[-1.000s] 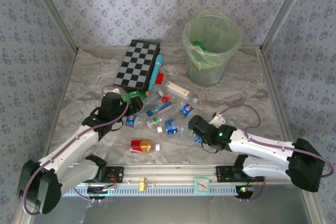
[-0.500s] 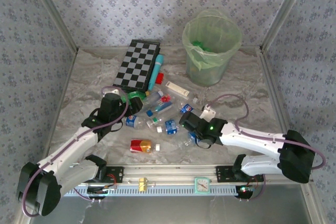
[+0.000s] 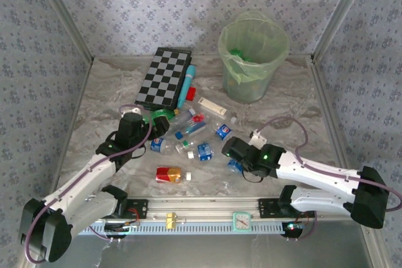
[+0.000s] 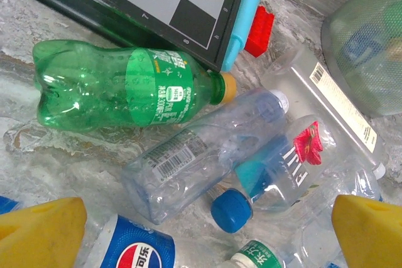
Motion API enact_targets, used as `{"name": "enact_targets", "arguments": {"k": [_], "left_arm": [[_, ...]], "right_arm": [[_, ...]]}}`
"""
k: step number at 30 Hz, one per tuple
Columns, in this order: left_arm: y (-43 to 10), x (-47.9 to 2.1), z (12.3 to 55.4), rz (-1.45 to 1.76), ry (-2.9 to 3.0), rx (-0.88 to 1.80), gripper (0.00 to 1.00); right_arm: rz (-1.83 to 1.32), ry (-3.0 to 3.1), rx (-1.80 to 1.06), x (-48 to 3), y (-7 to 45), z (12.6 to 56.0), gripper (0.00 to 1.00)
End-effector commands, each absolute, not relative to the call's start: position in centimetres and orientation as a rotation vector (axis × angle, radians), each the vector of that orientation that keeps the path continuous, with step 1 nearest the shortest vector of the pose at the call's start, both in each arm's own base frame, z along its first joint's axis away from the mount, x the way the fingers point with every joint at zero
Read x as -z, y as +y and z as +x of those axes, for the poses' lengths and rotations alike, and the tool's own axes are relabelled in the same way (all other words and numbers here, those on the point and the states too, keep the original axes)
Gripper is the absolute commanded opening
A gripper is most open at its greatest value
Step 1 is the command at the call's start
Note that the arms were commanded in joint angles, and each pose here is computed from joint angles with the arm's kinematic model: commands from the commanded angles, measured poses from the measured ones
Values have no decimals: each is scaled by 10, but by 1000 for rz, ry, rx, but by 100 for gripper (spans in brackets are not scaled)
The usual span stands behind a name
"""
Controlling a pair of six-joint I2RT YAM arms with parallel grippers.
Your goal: Put the plastic bottles in the bin
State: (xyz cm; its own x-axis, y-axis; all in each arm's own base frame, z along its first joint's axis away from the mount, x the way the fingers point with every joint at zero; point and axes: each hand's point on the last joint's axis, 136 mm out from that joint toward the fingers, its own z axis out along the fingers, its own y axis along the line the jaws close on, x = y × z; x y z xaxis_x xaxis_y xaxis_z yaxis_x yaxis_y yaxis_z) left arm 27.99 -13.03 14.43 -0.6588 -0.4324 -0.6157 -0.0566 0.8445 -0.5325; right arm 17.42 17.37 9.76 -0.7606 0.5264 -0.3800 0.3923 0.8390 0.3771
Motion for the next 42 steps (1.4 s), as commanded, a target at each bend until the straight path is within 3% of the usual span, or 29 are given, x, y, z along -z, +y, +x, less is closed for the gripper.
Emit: {"name": "enact_targets", "arguments": {"k": [1,12,22,27,35,42], "left_arm": [[-124,-148,281,-368,2202,597,100],[-117,-143,273,-393,2207,582,100],[-116,-143,273,-398,2212,581,100],[-117,-142,273,-403,2215,585,100],[-117,-141,275,-404,2217,584,100],[-122,-141,278,-417,2212,614,100]], "right_arm": [[701,2601,-385,-75,178,163,100],[743,2633,-331,-34,172,156,94],[752,2625,-325,-23,172,157,79],[733,2609,-334,-28,170,161,67],[614,2519,-414,-68,160,186,58],[560,2273,-491,-144,123,236,54]]}}
